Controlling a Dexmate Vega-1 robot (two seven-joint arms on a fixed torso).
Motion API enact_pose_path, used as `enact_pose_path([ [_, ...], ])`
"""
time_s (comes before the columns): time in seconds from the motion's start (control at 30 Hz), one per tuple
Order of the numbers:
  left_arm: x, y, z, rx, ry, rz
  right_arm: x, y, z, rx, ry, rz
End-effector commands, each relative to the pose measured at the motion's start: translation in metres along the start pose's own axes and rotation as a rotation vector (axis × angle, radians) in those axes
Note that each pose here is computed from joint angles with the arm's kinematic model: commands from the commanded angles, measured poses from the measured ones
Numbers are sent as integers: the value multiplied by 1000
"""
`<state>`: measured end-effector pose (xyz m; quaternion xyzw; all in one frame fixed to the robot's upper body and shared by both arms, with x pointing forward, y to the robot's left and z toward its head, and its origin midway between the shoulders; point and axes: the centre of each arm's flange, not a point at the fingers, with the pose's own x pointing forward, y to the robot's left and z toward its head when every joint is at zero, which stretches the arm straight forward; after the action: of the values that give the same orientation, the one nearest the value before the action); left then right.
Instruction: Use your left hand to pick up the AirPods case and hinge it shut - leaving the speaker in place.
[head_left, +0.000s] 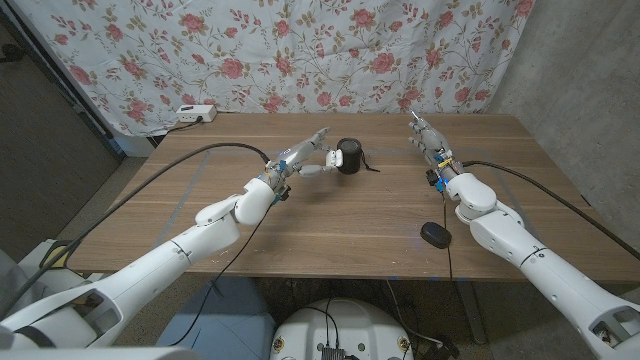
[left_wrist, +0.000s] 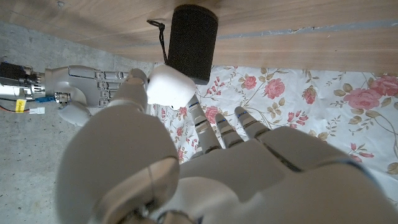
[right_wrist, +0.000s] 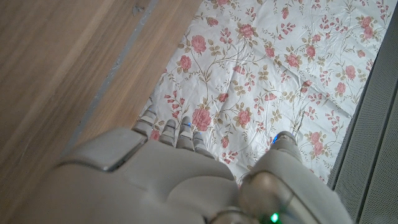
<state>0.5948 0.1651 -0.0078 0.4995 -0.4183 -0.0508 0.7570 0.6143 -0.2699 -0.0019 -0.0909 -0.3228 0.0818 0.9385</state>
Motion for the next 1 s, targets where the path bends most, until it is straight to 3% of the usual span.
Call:
enact_pose_path([
  [0.03, 1, 3, -7, -70, -8, 78, -3, 5, 5, -77, 12, -25],
  [0.3, 8, 1, -15, -165, 1, 71, -9, 11, 9, -89, -4, -58],
  [0.47, 12, 4, -18, -234, -9, 63, -12, 16, 10, -60, -9, -37],
  [0.87, 11, 16, -14, -278, -28, 122, -16, 30, 9, -28, -19, 0],
  [1.0, 11, 19, -13, -313, -15, 96, -18, 30, 13, -23, -8, -8],
])
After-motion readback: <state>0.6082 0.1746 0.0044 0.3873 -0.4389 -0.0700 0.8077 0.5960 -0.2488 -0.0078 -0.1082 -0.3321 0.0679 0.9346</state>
